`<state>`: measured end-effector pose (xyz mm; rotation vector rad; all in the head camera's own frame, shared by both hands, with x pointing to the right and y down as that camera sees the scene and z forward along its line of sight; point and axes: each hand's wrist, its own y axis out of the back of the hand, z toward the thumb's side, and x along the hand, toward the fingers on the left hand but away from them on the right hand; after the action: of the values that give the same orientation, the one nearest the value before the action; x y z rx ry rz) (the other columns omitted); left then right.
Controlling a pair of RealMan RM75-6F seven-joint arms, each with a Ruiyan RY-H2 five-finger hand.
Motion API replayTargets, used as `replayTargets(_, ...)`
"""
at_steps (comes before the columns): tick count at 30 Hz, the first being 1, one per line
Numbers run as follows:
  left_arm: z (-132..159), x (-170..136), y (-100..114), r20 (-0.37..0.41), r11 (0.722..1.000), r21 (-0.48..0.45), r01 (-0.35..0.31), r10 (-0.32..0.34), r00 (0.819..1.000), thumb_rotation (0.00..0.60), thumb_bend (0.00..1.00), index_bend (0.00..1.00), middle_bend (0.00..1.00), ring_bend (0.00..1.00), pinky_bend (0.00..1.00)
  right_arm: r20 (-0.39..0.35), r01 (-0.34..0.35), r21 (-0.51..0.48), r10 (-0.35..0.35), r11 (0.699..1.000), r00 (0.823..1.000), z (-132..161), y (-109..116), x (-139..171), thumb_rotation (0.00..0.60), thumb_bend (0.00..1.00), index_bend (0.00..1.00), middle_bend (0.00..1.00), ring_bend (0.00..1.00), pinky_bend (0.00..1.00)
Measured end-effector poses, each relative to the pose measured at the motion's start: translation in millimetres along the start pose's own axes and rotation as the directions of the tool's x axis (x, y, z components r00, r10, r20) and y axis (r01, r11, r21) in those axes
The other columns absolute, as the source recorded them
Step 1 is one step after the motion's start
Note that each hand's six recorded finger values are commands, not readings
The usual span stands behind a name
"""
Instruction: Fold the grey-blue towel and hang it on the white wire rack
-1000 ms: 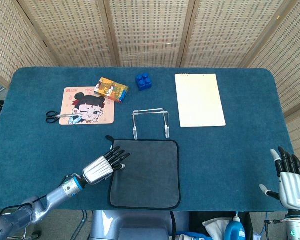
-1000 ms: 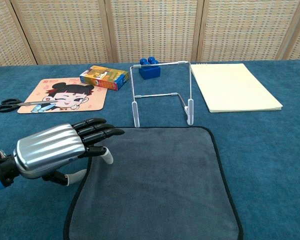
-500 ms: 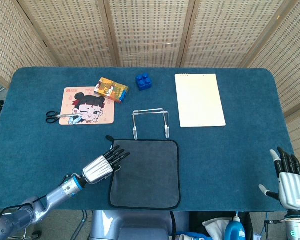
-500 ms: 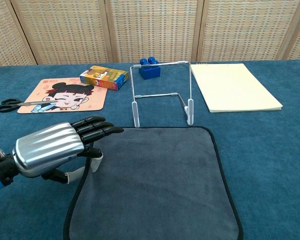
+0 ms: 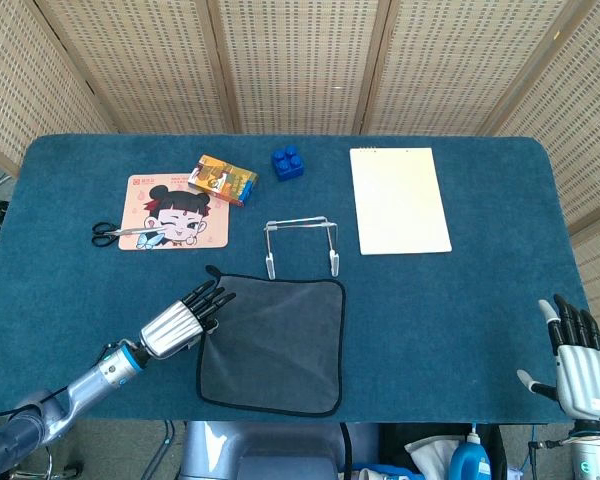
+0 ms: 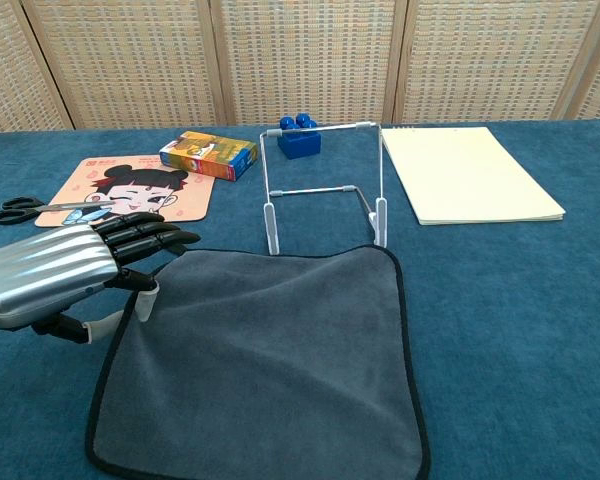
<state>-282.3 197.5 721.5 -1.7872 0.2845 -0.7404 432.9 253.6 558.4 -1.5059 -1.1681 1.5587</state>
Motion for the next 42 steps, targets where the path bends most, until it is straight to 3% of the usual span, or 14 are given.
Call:
replayTargets(19,-72,-76,7,-0.133,0.996,0.038,0.083,-0.077,0.988,0.6,0.52,0.74,0.0,0.0,0.0,-0.004,-0.01,0.02,0.01,1.0,1.0,5,-5,1,0.6,0.0,0.0,0.0,0.0,0.0)
replayTargets(30,-89,-116,1,-0.187,0.987,0.043,0.155,-0.144,0.972,0.6,0.52,0.74,0.0,0.0,0.0,-0.008,-0.011,0.015,0.011,1.0,1.0,6,-4,0,0.6,0.0,0.0,0.0,0.0,0.0)
replayTargets(42,-61,-66,27,-0.095,0.998,0.063,-0.026,0.032,0.995,0.6,0.52,0.73,0.0,0.0,0.0,-0.012,0.0,-0.006,0.0,1.0,1.0,5,1,1,0.6,0.0,0.0,0.0,0.0,0.0)
